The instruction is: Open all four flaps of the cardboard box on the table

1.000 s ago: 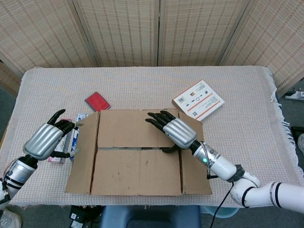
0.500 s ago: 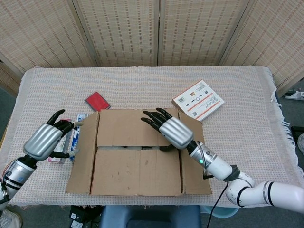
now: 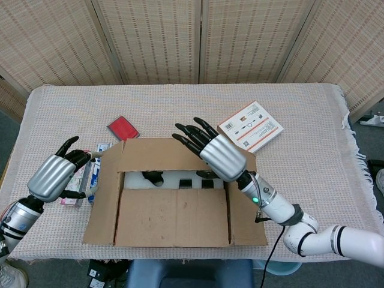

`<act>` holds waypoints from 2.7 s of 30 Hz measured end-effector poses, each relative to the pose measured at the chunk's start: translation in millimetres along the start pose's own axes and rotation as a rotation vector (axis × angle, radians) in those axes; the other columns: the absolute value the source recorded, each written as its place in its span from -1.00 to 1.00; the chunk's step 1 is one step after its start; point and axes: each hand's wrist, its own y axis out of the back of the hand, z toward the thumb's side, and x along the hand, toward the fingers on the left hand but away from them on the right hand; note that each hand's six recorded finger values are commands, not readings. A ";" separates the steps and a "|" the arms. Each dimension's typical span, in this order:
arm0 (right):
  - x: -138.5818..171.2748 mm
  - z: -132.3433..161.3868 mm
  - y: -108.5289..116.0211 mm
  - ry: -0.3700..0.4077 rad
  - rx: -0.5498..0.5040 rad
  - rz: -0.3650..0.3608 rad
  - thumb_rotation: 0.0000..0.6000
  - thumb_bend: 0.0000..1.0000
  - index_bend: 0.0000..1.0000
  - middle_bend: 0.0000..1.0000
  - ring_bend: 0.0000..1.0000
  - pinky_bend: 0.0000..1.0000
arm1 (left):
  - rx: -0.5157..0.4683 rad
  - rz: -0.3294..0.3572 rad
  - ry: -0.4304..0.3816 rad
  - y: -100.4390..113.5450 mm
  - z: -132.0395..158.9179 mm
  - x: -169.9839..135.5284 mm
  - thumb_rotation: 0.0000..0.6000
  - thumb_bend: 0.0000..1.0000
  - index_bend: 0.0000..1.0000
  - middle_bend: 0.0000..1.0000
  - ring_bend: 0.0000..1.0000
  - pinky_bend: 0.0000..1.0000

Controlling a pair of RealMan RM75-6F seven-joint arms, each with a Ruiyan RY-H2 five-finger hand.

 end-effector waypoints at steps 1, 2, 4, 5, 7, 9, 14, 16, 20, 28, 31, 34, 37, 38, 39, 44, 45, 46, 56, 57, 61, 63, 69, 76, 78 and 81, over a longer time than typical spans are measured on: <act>-2.1 -0.7 2.3 -0.002 0.009 -0.009 1.00 -0.75 -1.00 -0.91 -0.76 -1.00 | 0.001 -0.001 0.000 0.1 -0.1 -0.2 0.37 -0.43 -0.54 -0.25 -0.36 -1.00; -4.3 -1.7 4.4 -0.005 0.019 -0.018 1.00 -0.75 -1.00 -0.91 -0.75 -1.00 | 0.001 -0.002 0.000 0.1 -0.2 -0.4 0.37 -0.43 -0.54 -0.25 -0.36 -1.00; -9.0 -5.1 8.0 -0.018 0.031 -0.033 1.00 -0.75 -1.00 -0.91 -0.74 -1.00 | 0.000 -0.001 0.000 0.4 -0.2 -0.7 0.38 -0.43 -0.54 -0.25 -0.36 -1.00; -11.2 -6.8 9.2 -0.026 0.033 -0.039 1.00 -0.75 -1.00 -0.90 -0.74 -1.00 | -0.001 0.000 0.000 0.5 -0.3 -0.8 0.38 -0.43 -0.54 -0.25 -0.36 -1.00; -17.1 -11.8 12.4 -0.045 0.036 -0.053 1.00 -0.75 -1.00 -0.90 -0.74 -1.00 | 0.000 0.000 0.000 0.8 -0.5 -0.8 0.38 -0.43 -0.54 -0.25 -0.36 -1.00; -23.8 -17.5 15.7 -0.066 0.037 -0.066 1.00 -0.75 -1.00 -0.90 -0.74 -1.00 | 0.000 0.000 -0.001 1.0 -0.4 -0.8 0.38 -0.43 -0.54 -0.25 -0.36 -1.00; -40.6 -31.7 22.1 -0.114 0.030 -0.088 1.00 -0.75 -1.00 -0.90 -0.74 -1.00 | 0.003 0.001 -0.005 1.6 0.1 -2.3 0.38 -0.43 -0.54 -0.25 -0.36 -1.00; -47.4 -37.9 24.0 -0.133 0.035 -0.095 1.00 -0.75 -1.00 -0.90 -0.74 -1.00 | 0.004 0.001 -0.005 1.9 0.3 -2.7 0.38 -0.43 -0.54 -0.25 -0.36 -1.00; -59.3 -52.8 25.9 -0.184 0.047 -0.106 1.00 -0.75 -1.00 -0.90 -0.74 -1.00 | 0.004 0.002 -0.006 2.5 0.7 -3.7 0.37 -0.43 -0.54 -0.25 -0.36 -1.00; -79.1 -97.6 26.6 -0.338 0.085 -0.117 1.00 -0.75 -1.00 -0.90 -0.75 -1.00 | 0.002 -0.004 -0.002 0.7 -0.9 -4.9 0.38 -0.43 -0.54 -0.25 -0.36 -1.00; -83.9 -111.8 27.0 -0.389 0.092 -0.119 1.00 -0.75 -1.00 -0.90 -0.76 -1.00 | 0.002 -0.006 -0.002 0.1 -0.6 -5.1 0.38 -0.43 -0.54 -0.25 -0.36 -1.00; -84.3 -114.8 28.7 -0.403 0.080 -0.125 1.00 -0.75 -1.00 -0.90 -0.75 -1.00 | 0.004 -0.007 0.001 -0.2 -1.3 -5.4 0.38 -0.43 -0.54 -0.25 -0.36 -1.00; -80.4 -110.5 29.9 -0.391 0.046 -0.125 1.00 -0.75 -1.00 -0.90 -0.72 -1.00 | 0.002 -0.008 0.006 -0.3 -2.7 -5.3 0.38 -0.43 -0.54 -0.25 -0.36 -1.00; -78.5 -108.2 30.2 -0.385 0.033 -0.122 1.00 -0.75 -1.00 -0.90 -0.68 -1.00 | 0.002 -0.008 0.008 -0.3 -3.3 -5.2 0.38 -0.43 -0.54 -0.25 -0.36 -1.00; -75.5 -104.2 30.5 -0.374 0.013 -0.116 1.00 -0.75 -1.00 -0.90 -0.65 -1.00 | 0.001 -0.007 0.010 -0.4 -3.9 -5.1 0.38 -0.43 -0.54 -0.25 -0.36 -1.00; -58.4 -84.4 29.4 -0.324 -0.078 -0.063 1.00 -0.75 -1.00 -0.85 -0.61 -1.00 | -0.003 -0.004 0.020 -0.3 -6.2 -4.5 0.38 -0.43 -0.54 -0.25 -0.36 -1.00; -51.9 -78.0 28.2 -0.310 -0.109 -0.038 1.00 -0.75 -1.00 -0.84 -0.62 -1.00 | -0.003 -0.002 0.023 0.1 -6.8 -4.4 0.37 -0.43 -0.54 -0.25 -0.36 -1.00; -46.4 -72.7 27.5 -0.299 -0.135 -0.016 1.00 -0.75 -1.00 -0.83 -0.63 -1.00 | -0.004 0.002 0.025 0.9 -7.2 -4.2 0.38 -0.43 -0.54 -0.25 -0.36 -1.00; 25.8 -32.2 16.0 -0.267 -0.452 0.284 0.70 -0.75 -0.99 -0.69 -0.71 -1.00 | -0.009 0.003 0.028 -0.6 -6.1 -3.8 0.38 -0.43 -0.54 -0.25 -0.37 -1.00; 32.0 -29.4 13.5 -0.269 -0.487 0.310 0.59 -0.75 -0.98 -0.67 -0.70 -1.00 | -0.011 0.005 0.029 -0.1 -6.0 -3.7 0.38 -0.43 -0.54 -0.25 -0.37 -1.00; 47.3 -22.6 6.7 -0.278 -0.584 0.382 0.30 -0.79 -0.86 -0.64 -0.66 -1.00 | -0.020 0.008 0.026 1.1 -4.9 -3.2 0.37 -0.44 -0.54 -0.25 -0.38 -1.00; 53.0 -20.1 3.4 -0.280 -0.622 0.418 0.15 -0.84 -0.81 -0.63 -0.66 -1.00 | -0.023 0.006 0.023 0.9 -3.9 -3.4 0.34 -0.45 -0.54 -0.25 -0.38 -1.00; 64.1 -14.5 -12.3 -0.272 -0.647 0.541 0.10 -0.90 -0.75 -0.55 -0.58 -1.00 | -0.035 0.001 0.020 0.2 -2.1 -3.7 0.04 -0.45 -0.54 -0.25 -0.40 -1.00; 59.5 -8.2 -28.1 -0.237 -0.623 0.621 0.10 -0.91 -0.75 -0.49 -0.57 -1.00 | -0.049 -0.004 0.018 -0.2 -1.5 -4.7 -0.18 -0.45 -0.53 -0.25 -0.41 -1.00; 57.9 -6.2 -31.1 -0.228 -0.618 0.631 0.10 -0.91 -0.75 -0.49 -0.57 -1.00 | -0.051 -0.003 0.019 -0.2 -2.0 -5.1 -0.19 -0.45 -0.53 -0.25 -0.41 -1.00; 56.6 -3.4 -34.7 -0.220 -0.614 0.647 0.10 -0.91 -0.75 -0.48 -0.58 -1.00 | -0.054 -0.004 0.020 -0.7 -2.7 -5.8 -0.20 -0.45 -0.53 -0.25 -0.41 -1.00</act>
